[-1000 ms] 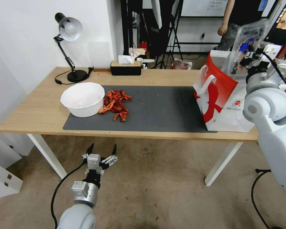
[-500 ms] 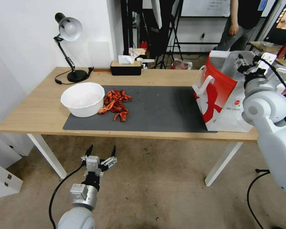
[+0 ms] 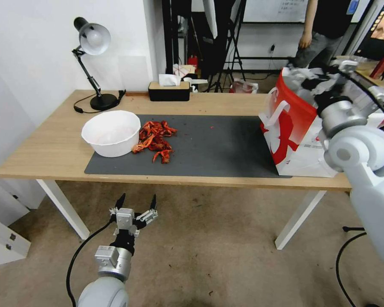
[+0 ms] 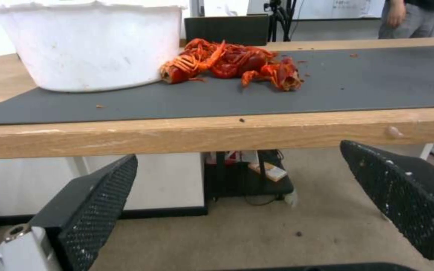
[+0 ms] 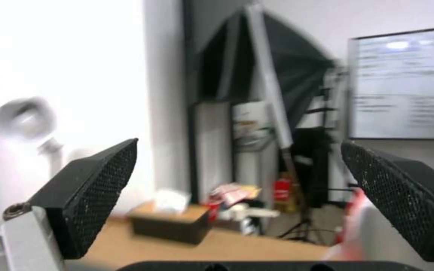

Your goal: Close the takeout container lid, then place the container into the takeout bag.

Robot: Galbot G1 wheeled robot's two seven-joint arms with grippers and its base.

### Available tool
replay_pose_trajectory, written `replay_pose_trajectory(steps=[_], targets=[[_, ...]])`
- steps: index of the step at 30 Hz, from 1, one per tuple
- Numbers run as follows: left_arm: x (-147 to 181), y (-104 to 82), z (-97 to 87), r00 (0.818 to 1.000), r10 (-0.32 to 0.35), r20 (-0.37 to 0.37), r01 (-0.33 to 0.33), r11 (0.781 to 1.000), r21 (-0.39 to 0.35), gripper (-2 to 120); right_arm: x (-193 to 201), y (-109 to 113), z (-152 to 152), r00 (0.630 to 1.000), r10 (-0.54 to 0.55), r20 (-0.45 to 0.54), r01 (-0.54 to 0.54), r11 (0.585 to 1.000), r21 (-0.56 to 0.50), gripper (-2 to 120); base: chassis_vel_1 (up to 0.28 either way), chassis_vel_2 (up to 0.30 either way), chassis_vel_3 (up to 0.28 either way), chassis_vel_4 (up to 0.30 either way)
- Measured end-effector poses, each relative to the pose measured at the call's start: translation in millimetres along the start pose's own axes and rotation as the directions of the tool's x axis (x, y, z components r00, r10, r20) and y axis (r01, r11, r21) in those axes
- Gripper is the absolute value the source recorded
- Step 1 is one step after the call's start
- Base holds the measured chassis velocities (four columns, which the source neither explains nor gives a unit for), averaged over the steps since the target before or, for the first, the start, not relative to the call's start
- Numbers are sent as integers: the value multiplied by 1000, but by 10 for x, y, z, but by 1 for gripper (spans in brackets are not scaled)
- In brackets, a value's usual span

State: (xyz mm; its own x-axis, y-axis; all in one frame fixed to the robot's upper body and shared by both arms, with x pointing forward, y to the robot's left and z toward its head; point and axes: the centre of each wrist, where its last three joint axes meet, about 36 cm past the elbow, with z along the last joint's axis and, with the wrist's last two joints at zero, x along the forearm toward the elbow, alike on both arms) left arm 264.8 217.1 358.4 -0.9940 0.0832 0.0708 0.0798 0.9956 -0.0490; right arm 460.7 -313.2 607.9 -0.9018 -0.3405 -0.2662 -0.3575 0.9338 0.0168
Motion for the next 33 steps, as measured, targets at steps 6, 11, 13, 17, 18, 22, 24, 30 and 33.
replay_pose_trajectory(steps=[6,11,13,17,18,22,24,30,33], targets=[[29,44,9,1000,12,-4,-12,1000,12,100,492,191,498,996,-54,-68,57,997,50,100,0,0,0,0],[62,72,16,1000,10,17,-10,999,39,100,914,279,909,997,-8,-71,11,999,39,100,0,0,0,0],[108,101,34,1000,-10,29,8,998,55,100,1146,372,1145,998,18,-68,-17,1000,17,100,0,0,0,0],[126,103,38,999,-14,30,12,997,70,100,1550,547,1491,995,81,-63,-82,997,-9,100,0,0,0,0],[128,94,40,999,-10,31,8,997,72,100,1699,597,1609,992,108,-67,-109,994,-9,100,0,0,0,0],[113,73,51,999,2,33,-4,997,75,100,2090,734,1878,980,181,-80,-181,983,8,100,0,0,0,0],[107,73,57,999,4,33,-6,997,75,100,2160,763,1919,977,192,-87,-192,981,13,100,0,0,0,0],[82,71,94,999,14,42,-17,997,72,100,2416,933,2142,955,286,-74,-283,958,56,100,0,0,0,0],[84,72,125,999,18,49,-21,997,68,100,2487,999,2219,947,309,-90,-306,951,49,100,0,0,0,0]])
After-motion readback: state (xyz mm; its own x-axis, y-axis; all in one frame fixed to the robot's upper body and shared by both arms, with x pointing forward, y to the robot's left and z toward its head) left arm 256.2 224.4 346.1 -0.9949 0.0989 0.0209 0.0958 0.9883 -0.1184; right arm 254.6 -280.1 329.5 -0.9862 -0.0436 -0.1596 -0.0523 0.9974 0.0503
